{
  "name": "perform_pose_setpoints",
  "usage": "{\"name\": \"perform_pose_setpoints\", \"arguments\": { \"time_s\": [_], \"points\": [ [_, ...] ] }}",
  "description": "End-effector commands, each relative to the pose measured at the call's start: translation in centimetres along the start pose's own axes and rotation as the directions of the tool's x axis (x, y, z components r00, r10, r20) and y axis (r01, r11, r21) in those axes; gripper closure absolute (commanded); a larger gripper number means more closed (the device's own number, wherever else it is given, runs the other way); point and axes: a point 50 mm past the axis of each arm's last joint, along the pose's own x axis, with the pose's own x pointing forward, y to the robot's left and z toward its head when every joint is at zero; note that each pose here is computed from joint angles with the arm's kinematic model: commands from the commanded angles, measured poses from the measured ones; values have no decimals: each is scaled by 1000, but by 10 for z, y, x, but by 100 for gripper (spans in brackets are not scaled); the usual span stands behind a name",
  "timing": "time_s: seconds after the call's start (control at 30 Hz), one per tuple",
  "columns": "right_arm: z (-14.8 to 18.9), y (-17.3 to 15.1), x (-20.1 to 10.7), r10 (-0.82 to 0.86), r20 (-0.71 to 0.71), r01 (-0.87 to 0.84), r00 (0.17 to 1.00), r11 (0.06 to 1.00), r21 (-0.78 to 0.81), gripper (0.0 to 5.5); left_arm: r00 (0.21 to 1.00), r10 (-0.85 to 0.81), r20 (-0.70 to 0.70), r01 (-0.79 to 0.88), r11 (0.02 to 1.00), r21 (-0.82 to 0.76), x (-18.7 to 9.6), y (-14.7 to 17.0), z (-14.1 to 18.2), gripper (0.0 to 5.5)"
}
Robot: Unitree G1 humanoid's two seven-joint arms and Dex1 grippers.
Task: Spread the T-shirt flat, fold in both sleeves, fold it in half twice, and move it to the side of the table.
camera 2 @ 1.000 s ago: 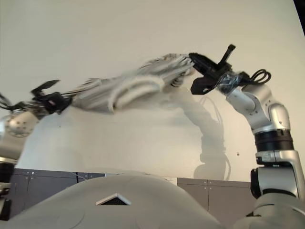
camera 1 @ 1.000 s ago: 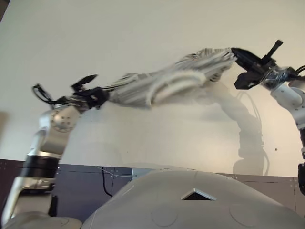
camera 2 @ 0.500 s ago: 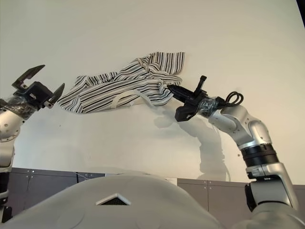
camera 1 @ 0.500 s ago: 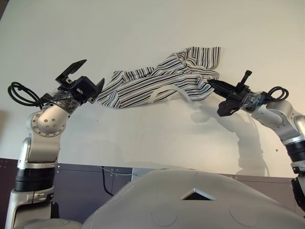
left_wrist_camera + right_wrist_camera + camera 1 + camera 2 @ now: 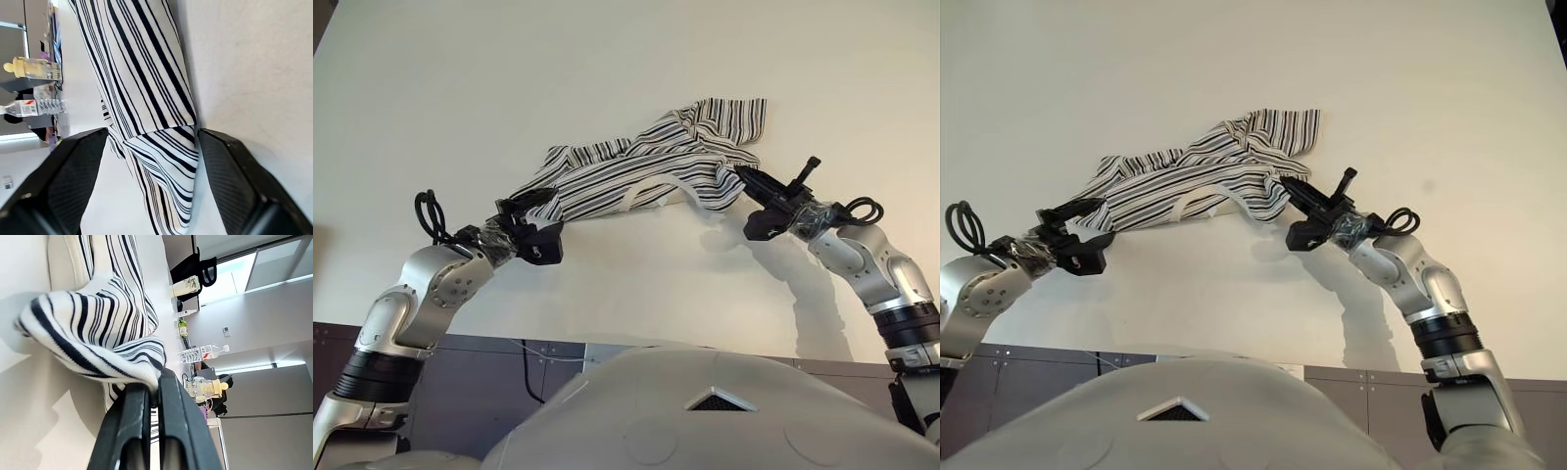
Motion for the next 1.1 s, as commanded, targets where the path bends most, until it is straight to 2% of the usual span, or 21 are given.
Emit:
{"name": "perform_pose_setpoints", "arguments": {
  "time_s": [0.03,0.13,0.3,0.47,0.6,0.93,1.03,1.1],
  "points": [
    [0,-2,4,-16,-10,16,1000,1000,3,537,995,-88,-55,88,996,-4,4,-36,-1,208],
    [3,0,7,-23,-9,23,1000,1000,18,537,993,-77,-89,76,997,-14,10,-50,1,208],
    [4,2,8,-26,-11,26,1000,999,29,537,992,35,-123,-36,999,-4,15,-48,6,208],
    [2,2,9,-27,-19,27,999,999,32,540,984,144,-101,-143,990,8,16,-58,17,294],
    [1,2,10,-29,-21,29,999,999,32,540,980,166,-109,-165,986,11,17,-71,19,367],
    [0,2,8,-24,-23,25,999,999,38,540,985,144,-97,-145,989,4,20,-82,17,463],
    [0,0,8,-46,-31,47,998,998,46,540,988,117,-96,-120,993,-22,18,-81,13,492],
    [-1,-2,6,-65,-40,67,997,996,50,540,982,155,-112,-164,984,-76,17,-71,9,510]
  ]
}}
